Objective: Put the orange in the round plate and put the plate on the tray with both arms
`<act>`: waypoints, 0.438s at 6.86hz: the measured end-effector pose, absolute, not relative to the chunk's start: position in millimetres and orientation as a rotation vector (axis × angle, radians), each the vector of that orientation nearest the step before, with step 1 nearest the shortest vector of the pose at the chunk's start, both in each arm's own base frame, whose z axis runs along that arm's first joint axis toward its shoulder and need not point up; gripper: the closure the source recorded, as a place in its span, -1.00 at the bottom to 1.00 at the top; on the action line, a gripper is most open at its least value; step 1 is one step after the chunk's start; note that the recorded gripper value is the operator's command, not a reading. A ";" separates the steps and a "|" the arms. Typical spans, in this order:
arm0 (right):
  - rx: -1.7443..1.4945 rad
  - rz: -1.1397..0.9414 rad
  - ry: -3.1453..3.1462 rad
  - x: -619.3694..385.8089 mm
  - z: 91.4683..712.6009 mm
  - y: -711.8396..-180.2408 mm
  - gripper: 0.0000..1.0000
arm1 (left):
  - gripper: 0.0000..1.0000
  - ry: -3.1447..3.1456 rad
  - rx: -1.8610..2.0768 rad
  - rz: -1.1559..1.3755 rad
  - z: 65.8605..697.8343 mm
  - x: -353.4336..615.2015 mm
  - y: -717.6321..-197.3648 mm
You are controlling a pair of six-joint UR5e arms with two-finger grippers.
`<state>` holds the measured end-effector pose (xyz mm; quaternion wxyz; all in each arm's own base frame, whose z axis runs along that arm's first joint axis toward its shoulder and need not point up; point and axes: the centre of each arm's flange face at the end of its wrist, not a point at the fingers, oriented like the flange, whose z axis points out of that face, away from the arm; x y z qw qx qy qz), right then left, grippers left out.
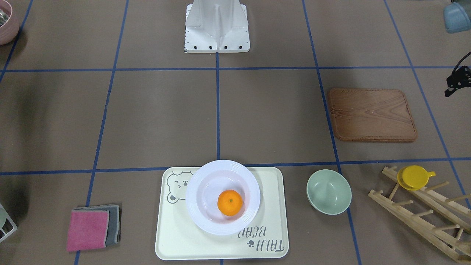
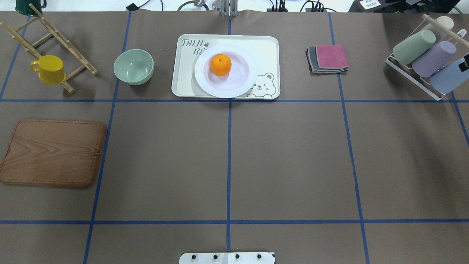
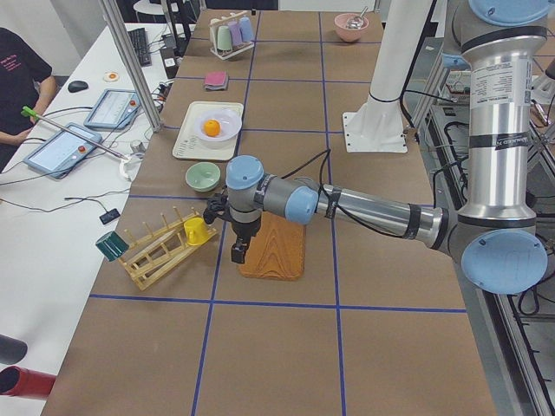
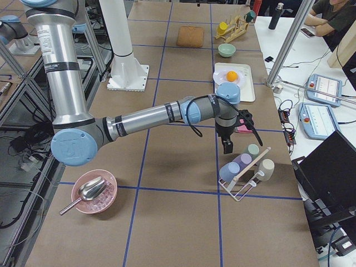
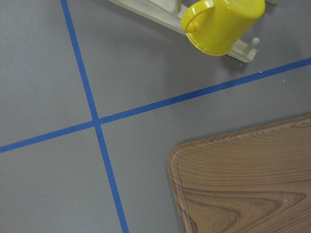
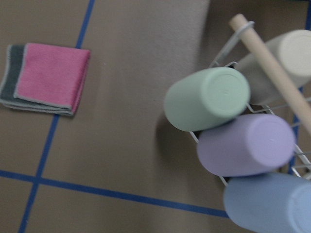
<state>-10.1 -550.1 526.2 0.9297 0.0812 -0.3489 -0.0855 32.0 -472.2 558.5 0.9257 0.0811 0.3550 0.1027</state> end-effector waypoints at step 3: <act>0.050 -0.178 -0.711 9.6 562.1 -508.3 -1.00 | -0.95 0.727 0.158 0.203 562.9 29.9 -469.3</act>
